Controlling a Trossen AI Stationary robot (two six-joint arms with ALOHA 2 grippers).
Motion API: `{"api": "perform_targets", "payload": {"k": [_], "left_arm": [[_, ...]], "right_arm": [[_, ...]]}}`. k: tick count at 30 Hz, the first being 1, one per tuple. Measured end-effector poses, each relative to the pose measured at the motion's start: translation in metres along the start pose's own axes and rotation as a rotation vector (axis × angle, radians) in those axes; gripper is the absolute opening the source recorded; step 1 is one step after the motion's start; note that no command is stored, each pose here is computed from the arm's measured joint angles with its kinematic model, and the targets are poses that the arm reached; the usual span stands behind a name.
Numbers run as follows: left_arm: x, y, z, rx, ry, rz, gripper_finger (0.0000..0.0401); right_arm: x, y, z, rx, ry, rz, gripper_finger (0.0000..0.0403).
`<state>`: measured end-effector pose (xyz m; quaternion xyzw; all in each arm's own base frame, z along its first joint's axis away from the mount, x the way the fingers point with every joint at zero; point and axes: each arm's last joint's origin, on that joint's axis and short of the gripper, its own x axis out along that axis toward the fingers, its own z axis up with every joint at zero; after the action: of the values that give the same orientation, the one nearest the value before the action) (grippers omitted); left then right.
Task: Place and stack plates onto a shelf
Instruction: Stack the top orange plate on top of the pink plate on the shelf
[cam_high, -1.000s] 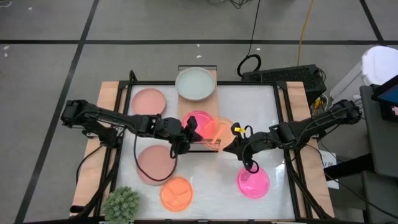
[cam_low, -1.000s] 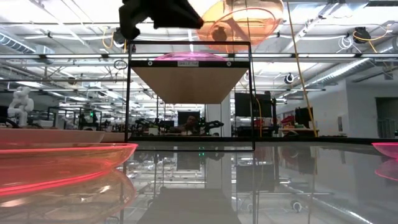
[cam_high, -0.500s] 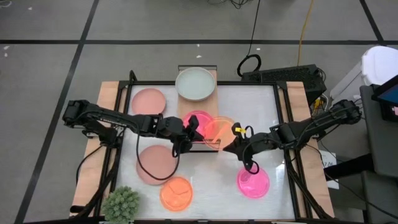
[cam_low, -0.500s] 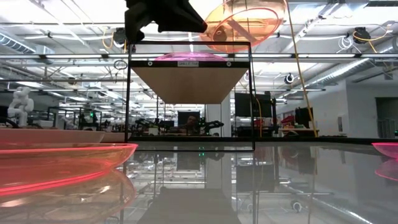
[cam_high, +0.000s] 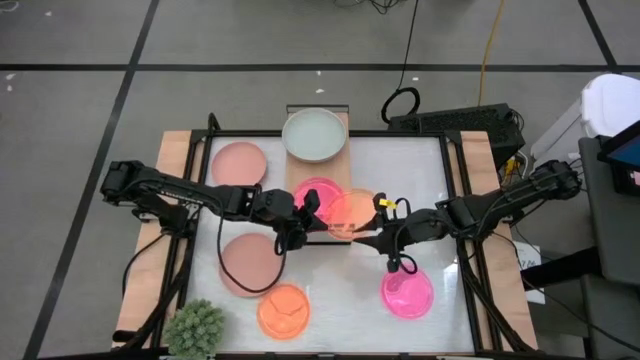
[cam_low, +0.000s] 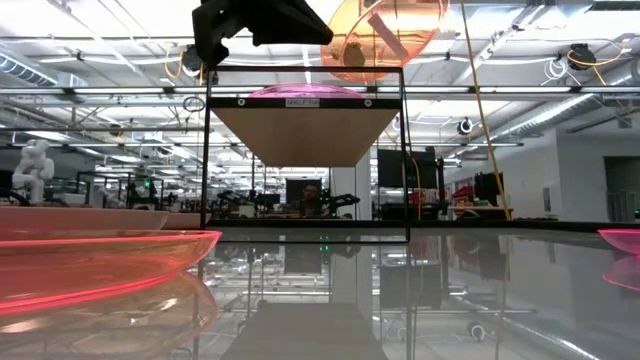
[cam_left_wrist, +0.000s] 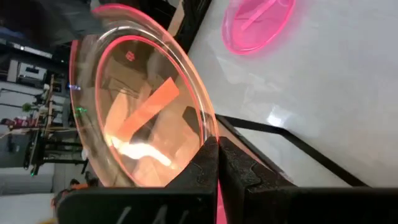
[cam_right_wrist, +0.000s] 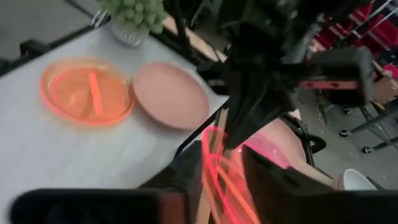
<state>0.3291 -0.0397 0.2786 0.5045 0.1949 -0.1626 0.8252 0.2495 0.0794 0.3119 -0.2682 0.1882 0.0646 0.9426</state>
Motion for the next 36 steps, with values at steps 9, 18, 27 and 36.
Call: {"api": "perform_targets", "payload": {"k": [9,18,27,36], "left_arm": [[0.000,-0.002,-0.001,-0.020,0.043,-0.003,0.0001],[-0.016,0.003,-0.001,-0.016,0.078,0.019,0.0000],[-0.046,0.009,0.000,-0.046,0.099,0.032,0.0000],[-0.054,0.005,-0.015,-0.164,0.195,-0.044,0.0000]], "right_arm": [[-0.004,-0.005,0.009,0.038,-0.091,-0.038,0.0207],[-0.038,-0.009,0.020,0.069,-0.158,-0.127,0.0216],[-0.065,-0.009,0.020,0.131,-0.187,-0.088,0.0215],[-0.073,-0.011,0.014,0.180,-0.150,-0.094,0.0215]]}}
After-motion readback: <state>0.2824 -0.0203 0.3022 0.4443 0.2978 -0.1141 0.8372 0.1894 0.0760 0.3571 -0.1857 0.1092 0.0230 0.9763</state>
